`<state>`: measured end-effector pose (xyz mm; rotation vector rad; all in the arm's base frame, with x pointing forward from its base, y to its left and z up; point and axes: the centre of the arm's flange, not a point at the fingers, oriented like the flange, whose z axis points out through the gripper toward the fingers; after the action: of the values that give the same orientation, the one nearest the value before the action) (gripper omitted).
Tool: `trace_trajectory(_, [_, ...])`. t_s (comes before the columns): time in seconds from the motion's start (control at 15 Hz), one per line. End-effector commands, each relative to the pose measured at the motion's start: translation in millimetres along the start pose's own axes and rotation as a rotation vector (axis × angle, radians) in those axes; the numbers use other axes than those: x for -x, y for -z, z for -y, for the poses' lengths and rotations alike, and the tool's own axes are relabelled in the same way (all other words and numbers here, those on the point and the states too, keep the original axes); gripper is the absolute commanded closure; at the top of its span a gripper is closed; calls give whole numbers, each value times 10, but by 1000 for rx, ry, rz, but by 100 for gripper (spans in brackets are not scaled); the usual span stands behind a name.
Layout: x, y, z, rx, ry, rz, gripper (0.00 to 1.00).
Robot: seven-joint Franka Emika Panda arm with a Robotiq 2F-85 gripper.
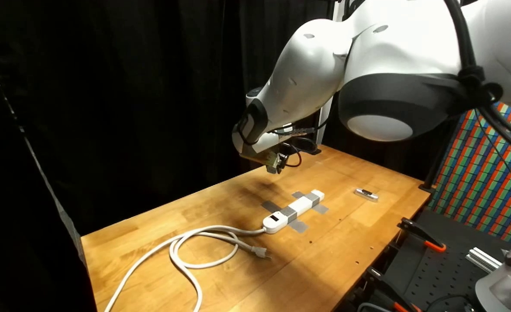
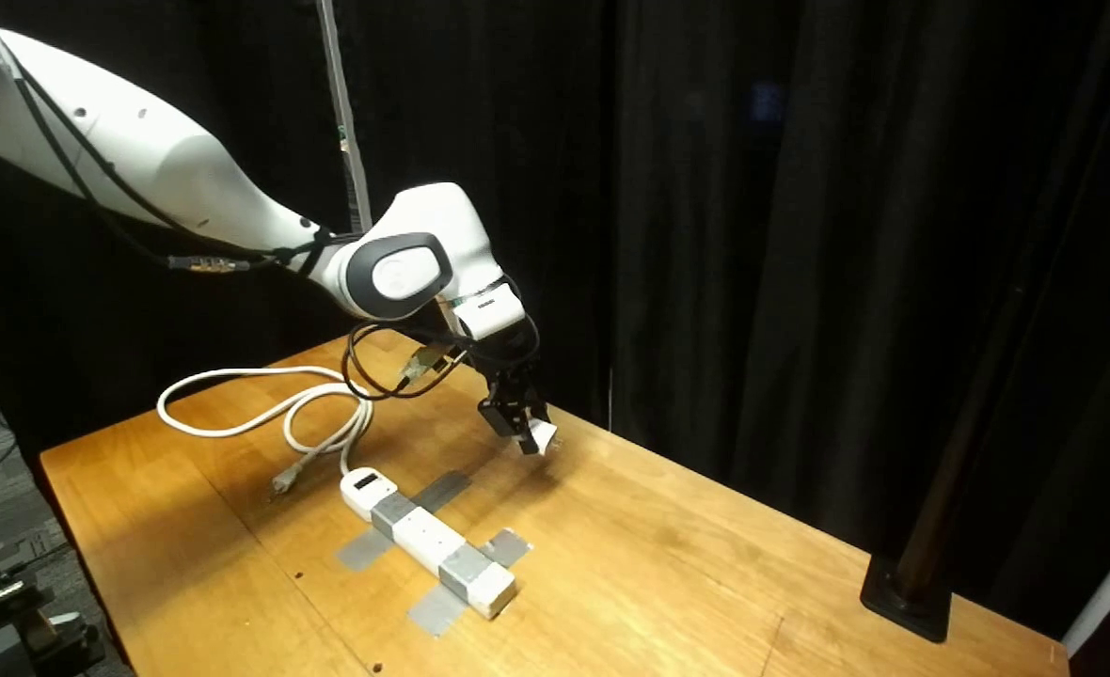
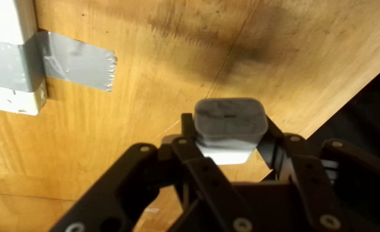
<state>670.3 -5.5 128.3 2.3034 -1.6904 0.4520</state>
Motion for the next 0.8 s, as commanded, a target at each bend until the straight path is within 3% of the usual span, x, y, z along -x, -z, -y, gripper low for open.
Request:
trace_trajectory(0.0, [-368, 63, -77, -20, 14, 193, 77])
trace_trajectory(0.27, [-600, 153, -335, -30, 36, 391, 77])
trace_trajectory(0.73, [-939, 560, -1117, -120, 10, 724, 77])
